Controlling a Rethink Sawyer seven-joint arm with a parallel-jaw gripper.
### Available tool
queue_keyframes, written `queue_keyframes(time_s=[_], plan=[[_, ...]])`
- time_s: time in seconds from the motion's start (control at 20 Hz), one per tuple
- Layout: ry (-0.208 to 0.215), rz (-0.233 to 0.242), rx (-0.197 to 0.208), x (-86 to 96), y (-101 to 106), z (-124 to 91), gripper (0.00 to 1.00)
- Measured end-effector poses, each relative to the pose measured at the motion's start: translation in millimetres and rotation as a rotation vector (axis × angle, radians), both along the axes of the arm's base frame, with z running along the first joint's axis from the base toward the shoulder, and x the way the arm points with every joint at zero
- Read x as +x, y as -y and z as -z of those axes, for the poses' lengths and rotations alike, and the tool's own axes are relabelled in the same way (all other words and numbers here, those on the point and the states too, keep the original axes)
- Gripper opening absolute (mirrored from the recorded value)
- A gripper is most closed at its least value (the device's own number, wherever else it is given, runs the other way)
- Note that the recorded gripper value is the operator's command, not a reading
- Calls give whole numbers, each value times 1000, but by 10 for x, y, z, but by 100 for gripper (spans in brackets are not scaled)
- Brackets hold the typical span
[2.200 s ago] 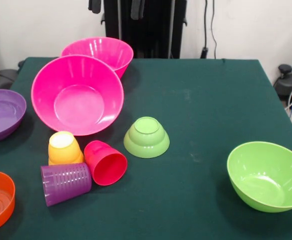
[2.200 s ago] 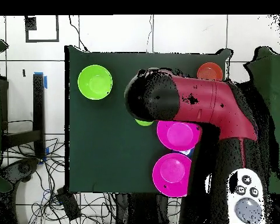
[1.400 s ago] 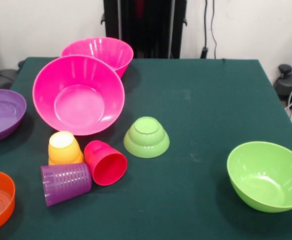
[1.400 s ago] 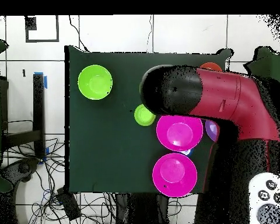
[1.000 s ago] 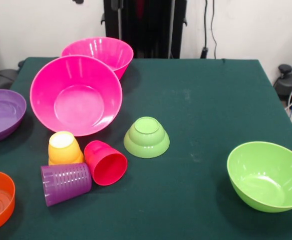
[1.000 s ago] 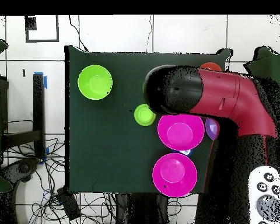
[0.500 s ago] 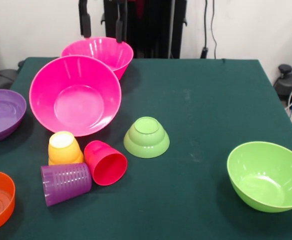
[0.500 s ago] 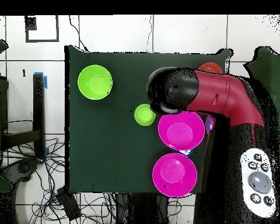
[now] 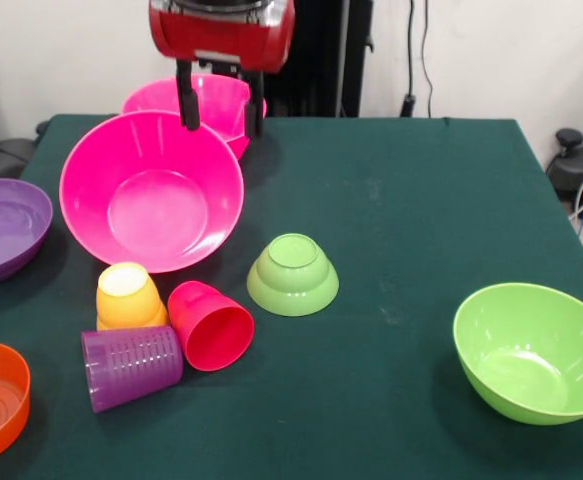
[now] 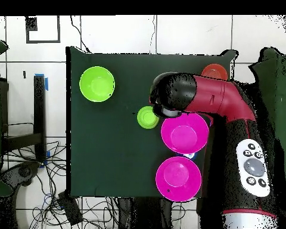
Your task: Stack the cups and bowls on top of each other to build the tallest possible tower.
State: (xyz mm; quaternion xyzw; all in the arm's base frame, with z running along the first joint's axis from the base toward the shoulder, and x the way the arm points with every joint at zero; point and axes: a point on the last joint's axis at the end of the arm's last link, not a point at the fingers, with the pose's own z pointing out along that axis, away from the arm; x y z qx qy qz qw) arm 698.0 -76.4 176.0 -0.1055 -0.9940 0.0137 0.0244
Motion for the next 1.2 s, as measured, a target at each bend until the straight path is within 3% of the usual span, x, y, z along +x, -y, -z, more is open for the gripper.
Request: queue_keyframes(time_s=[0.4, 0.75, 0.95, 1.2], plan=[[-17, -11, -4, 77, 58, 379, 100], [-4, -9, -3, 255, 83, 544, 100], [15, -21, -7, 393, -1, 573, 100], [59, -67, -16, 669, -338, 576, 100]])
